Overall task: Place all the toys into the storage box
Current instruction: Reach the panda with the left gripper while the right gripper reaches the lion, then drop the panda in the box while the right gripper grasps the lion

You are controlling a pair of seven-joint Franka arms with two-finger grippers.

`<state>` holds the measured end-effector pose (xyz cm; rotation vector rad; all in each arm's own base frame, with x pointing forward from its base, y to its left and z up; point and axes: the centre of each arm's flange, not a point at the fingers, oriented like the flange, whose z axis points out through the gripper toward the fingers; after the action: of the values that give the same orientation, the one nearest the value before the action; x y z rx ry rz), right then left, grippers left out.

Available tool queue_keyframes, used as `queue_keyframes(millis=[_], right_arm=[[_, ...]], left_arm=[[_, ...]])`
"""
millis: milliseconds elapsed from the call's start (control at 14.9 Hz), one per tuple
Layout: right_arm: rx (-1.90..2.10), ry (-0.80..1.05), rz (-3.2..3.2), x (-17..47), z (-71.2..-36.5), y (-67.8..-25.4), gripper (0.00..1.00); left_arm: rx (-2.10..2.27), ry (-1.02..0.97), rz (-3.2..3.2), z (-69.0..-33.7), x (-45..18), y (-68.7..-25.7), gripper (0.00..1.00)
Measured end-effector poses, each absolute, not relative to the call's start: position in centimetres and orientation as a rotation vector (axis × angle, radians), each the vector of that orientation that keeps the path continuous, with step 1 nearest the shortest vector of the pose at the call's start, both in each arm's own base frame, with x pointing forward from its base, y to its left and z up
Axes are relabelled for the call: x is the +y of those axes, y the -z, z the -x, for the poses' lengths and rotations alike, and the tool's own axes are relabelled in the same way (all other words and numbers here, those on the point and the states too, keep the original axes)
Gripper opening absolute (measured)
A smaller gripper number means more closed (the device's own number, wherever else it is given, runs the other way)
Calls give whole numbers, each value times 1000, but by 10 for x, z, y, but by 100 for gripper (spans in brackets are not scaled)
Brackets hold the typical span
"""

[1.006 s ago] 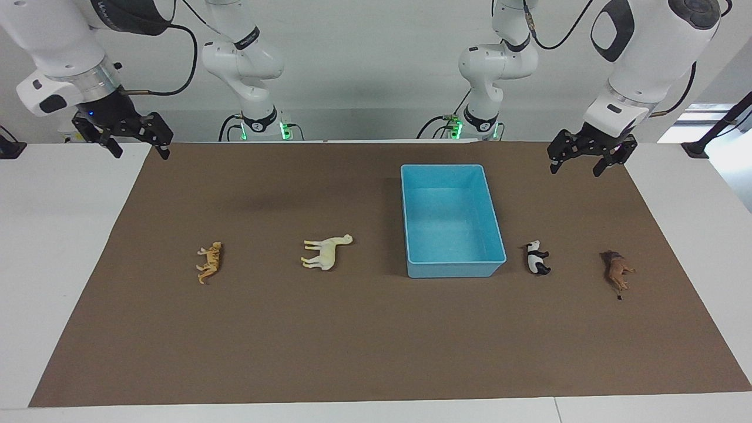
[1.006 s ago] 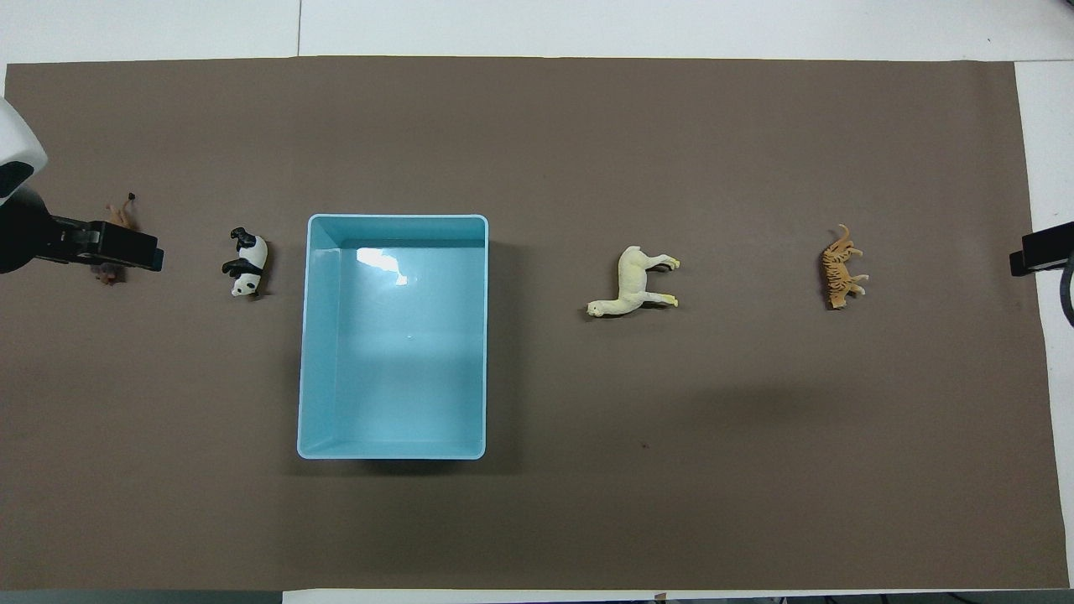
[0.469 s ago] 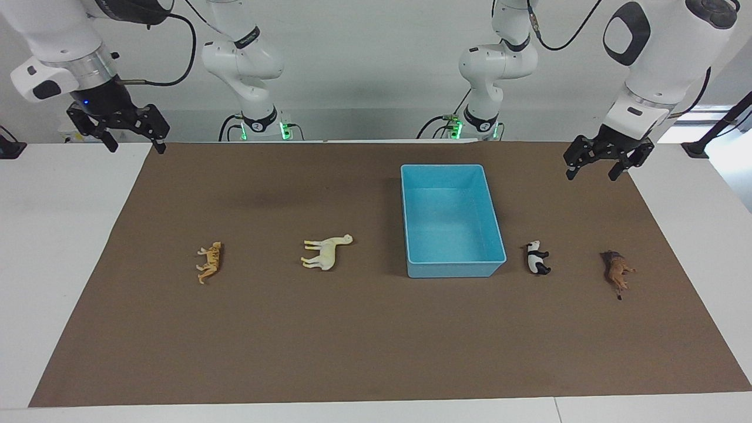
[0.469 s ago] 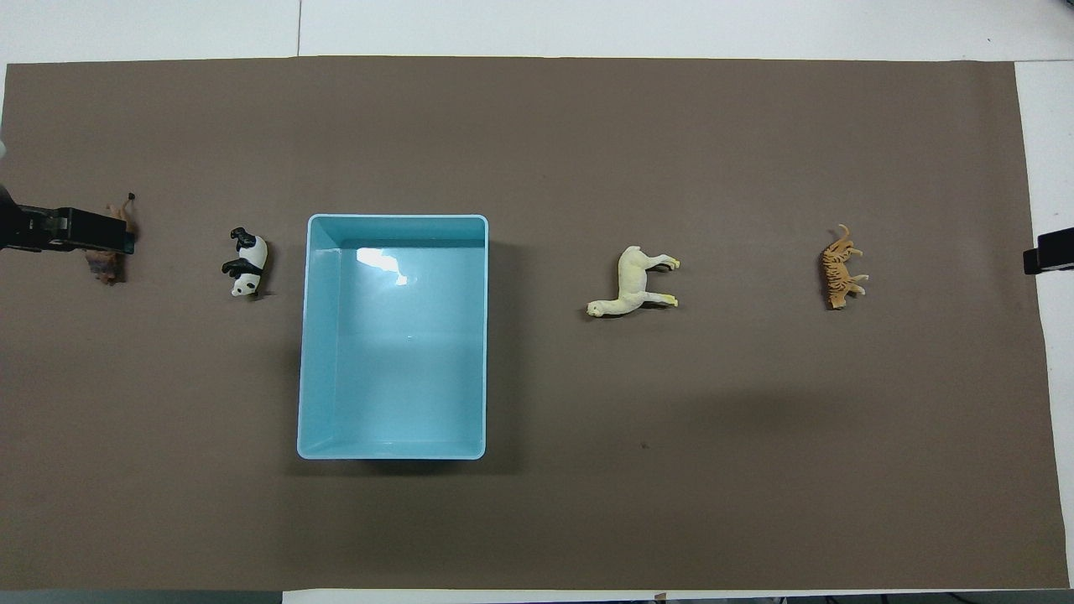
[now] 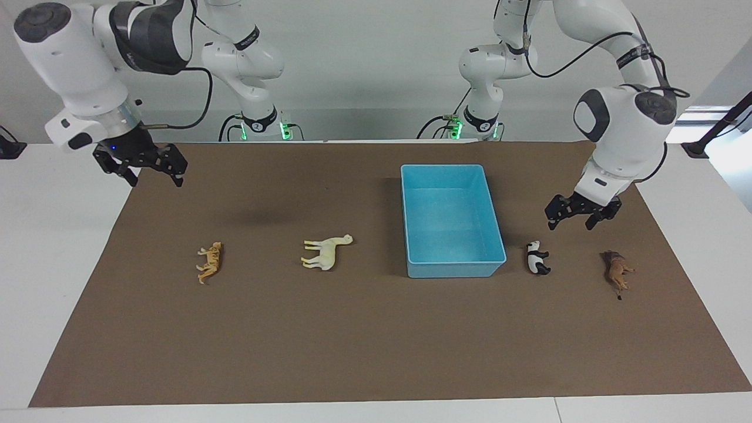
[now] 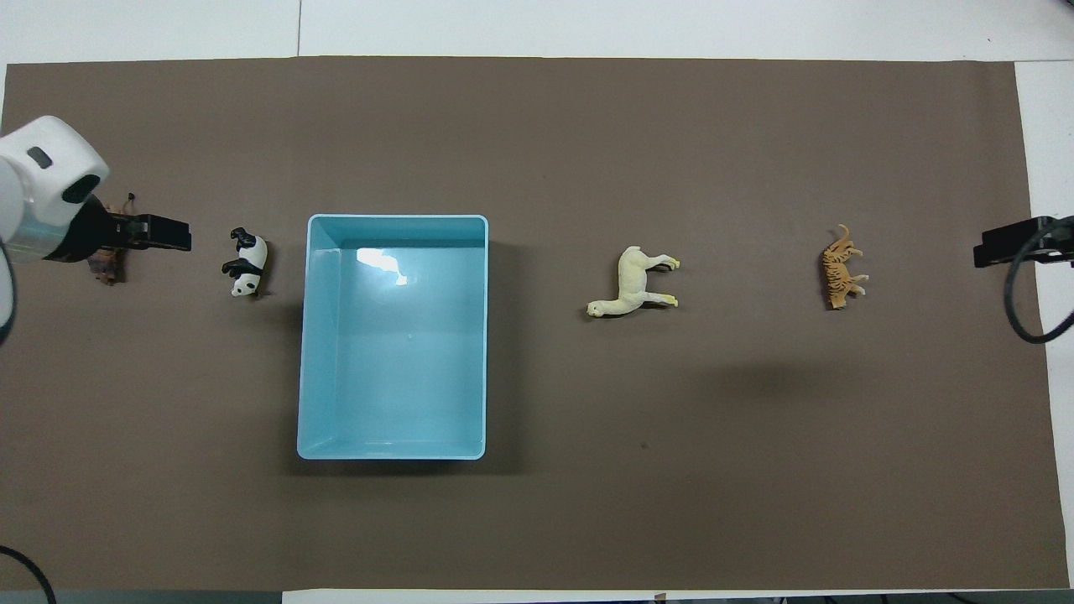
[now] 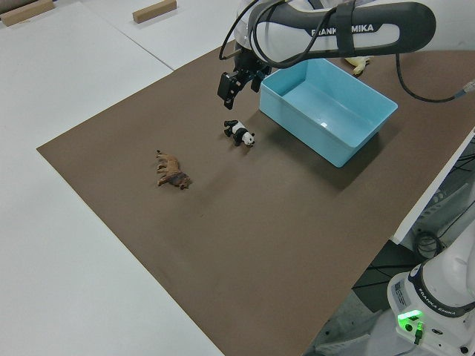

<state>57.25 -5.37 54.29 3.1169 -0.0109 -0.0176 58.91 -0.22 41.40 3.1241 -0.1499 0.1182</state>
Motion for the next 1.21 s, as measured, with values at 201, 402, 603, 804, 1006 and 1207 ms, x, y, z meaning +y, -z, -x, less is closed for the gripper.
queue_keyframes(millis=[201, 402, 603, 804, 1006, 1207], right_arm=[[23, 18, -3118, -45, -606, -480, 100], [29, 4, -3119, -45, -621, -413, 100], [39, 14, -3121, -43, -620, -362, 100], [90, 17, -3122, -23, -627, -323, 100], [93, 38, -3121, -22, -627, -313, 100], [72, 66, -3120, -31, -624, -312, 100]], left_arm=[[-155, -104, -3123, -588, -4, -382, 100], [-154, -137, -3123, -582, -4, -357, 100], [-155, -122, -3121, -584, -5, -327, 100], [-170, -127, -3117, -586, -12, -313, 100], [-185, -142, -3114, -588, -19, -308, 100], [-186, -143, -3114, -590, -20, -305, 96]])
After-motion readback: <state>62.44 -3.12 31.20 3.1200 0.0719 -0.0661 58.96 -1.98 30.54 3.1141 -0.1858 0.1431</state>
